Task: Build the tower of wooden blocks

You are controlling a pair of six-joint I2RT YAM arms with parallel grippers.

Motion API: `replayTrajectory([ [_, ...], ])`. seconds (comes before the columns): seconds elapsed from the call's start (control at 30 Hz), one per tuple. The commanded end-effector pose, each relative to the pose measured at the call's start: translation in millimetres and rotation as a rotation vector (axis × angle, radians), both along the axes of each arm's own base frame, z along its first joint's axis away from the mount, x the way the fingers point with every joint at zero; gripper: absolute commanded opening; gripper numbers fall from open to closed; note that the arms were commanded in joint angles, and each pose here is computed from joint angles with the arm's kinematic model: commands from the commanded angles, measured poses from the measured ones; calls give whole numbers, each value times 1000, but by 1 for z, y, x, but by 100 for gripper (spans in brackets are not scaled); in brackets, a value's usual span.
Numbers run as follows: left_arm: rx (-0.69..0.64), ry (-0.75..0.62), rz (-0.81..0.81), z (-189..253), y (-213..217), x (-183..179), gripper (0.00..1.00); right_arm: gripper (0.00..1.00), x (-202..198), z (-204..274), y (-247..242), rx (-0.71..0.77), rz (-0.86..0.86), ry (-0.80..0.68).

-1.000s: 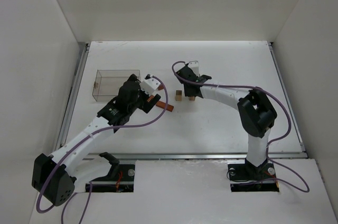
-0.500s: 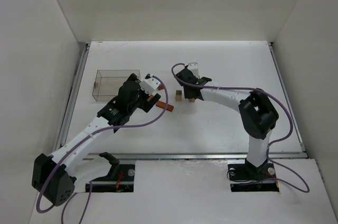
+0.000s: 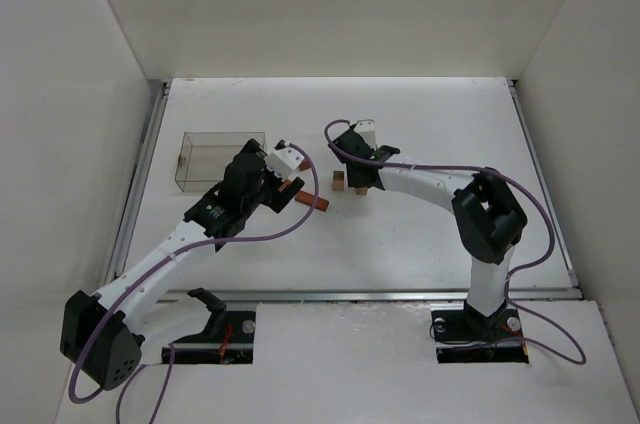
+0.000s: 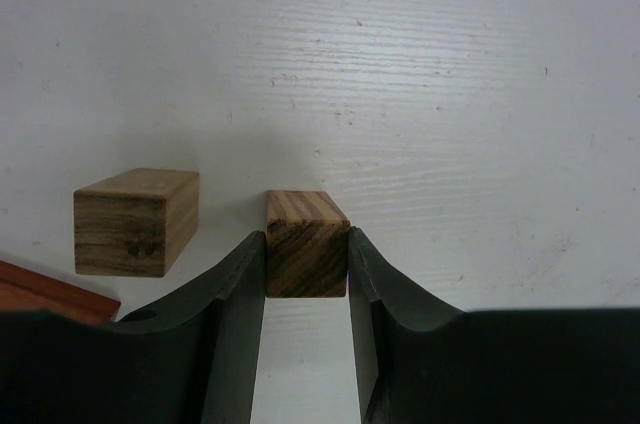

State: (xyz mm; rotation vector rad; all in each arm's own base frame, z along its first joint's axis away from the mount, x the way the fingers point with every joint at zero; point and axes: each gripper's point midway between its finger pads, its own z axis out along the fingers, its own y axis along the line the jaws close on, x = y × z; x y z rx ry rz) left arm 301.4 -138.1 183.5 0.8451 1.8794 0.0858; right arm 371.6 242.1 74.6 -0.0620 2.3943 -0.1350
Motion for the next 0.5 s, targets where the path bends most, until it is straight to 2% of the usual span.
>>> replayTrajectory([
  [0.0,-26,-52,2,14,-1,2,100,0,-5,0,8,14,-1,28],
  [0.47,-18,-55,-2,14,-1,2,100,0,3,0,8,-18,14,0],
])
